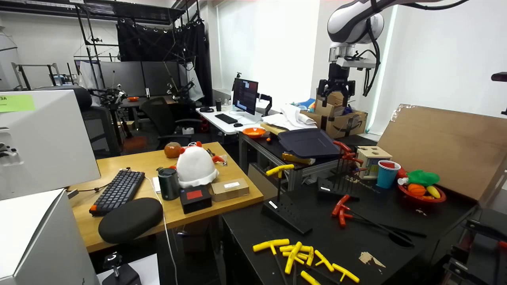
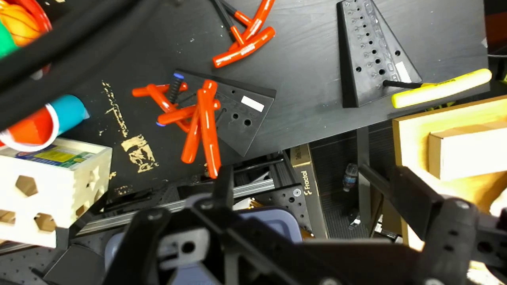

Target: Pick up the orange object tool and put it on the table

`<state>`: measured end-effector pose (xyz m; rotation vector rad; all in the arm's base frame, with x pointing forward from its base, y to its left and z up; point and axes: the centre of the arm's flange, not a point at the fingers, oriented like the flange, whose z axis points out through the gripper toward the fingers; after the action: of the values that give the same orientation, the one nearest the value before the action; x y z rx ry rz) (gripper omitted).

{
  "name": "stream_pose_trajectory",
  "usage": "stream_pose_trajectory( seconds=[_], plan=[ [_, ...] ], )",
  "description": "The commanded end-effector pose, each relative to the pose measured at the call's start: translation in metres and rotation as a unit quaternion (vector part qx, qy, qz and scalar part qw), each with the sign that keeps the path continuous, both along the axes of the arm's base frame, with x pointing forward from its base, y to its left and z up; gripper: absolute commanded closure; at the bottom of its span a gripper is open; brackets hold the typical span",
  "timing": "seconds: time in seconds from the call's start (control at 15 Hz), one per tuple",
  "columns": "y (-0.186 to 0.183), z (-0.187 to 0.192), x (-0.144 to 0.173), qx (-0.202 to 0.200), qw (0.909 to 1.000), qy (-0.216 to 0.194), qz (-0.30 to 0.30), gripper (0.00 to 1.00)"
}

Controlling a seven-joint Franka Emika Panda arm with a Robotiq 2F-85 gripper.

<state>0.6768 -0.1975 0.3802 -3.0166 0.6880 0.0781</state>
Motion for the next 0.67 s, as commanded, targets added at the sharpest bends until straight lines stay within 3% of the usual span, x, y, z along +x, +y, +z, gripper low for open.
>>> stream_pose_trajectory(
  seconds=[0.0,0.6],
  plan=[
    [-0.015,-0.005,0.016,0.008,0.9996,0.014,-0.024,0.00],
    [-0.041,-0.034,0.023,0.015,0.9984,0.037,-0.040,0.00]
  ],
)
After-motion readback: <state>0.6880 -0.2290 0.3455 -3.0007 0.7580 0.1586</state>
